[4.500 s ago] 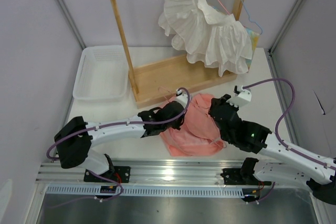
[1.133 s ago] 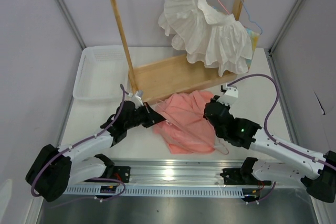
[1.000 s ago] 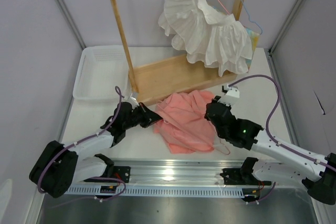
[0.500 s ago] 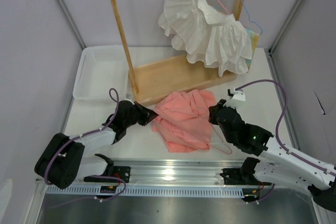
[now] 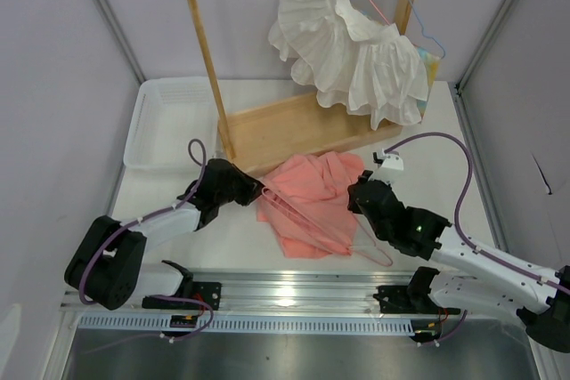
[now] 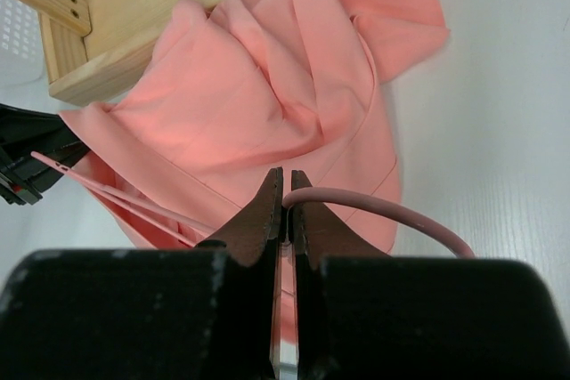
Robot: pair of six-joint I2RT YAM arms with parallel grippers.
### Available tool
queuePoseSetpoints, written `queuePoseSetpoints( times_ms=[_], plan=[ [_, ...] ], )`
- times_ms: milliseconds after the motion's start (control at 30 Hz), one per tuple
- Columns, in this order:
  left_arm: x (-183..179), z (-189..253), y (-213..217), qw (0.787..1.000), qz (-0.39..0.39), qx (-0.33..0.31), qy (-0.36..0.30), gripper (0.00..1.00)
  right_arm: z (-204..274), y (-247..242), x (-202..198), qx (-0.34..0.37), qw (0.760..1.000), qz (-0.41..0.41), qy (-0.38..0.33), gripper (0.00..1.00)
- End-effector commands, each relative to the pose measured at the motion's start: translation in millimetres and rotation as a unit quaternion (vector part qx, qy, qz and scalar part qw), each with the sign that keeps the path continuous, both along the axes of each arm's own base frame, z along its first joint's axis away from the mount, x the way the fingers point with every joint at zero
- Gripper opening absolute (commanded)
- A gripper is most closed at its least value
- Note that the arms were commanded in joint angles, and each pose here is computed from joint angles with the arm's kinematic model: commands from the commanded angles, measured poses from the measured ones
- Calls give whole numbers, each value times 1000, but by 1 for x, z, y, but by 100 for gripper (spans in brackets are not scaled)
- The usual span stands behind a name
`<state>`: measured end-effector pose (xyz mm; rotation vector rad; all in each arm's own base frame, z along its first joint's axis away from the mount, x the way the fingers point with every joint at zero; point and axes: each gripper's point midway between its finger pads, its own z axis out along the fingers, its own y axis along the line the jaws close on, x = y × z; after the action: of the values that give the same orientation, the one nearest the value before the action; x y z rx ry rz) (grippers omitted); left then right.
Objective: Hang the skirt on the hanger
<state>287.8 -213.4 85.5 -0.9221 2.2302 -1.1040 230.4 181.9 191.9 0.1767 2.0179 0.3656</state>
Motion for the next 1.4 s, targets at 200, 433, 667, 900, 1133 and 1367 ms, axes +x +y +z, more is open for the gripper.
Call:
queuePoseSetpoints(
  times_ms=[200, 433, 667, 900, 1133, 1367],
  plan=[
    [20, 1, 22, 994, 2, 103, -41, 0, -30, -9, -10, -79, 996, 25, 32, 0],
    [17, -5, 35, 983, -16, 174, -48, 0, -35, 0, -12, -110, 993, 32, 30, 0],
    [15, -6, 38, 968, -48, 238, -57, 0, -40, 5, -15, -132, 990, 35, 28, 0],
    [11, -6, 32, 959, -61, 269, -63, 0, -33, 35, -20, -96, 989, 110, 9, 5],
    [9, -9, 27, 958, -67, 272, -64, 0, -37, 53, -31, -71, 981, 178, 18, 18],
    [6, -10, 24, 955, -73, 279, -69, 0, -56, 60, -42, -57, 976, 204, 41, 32]
  ],
)
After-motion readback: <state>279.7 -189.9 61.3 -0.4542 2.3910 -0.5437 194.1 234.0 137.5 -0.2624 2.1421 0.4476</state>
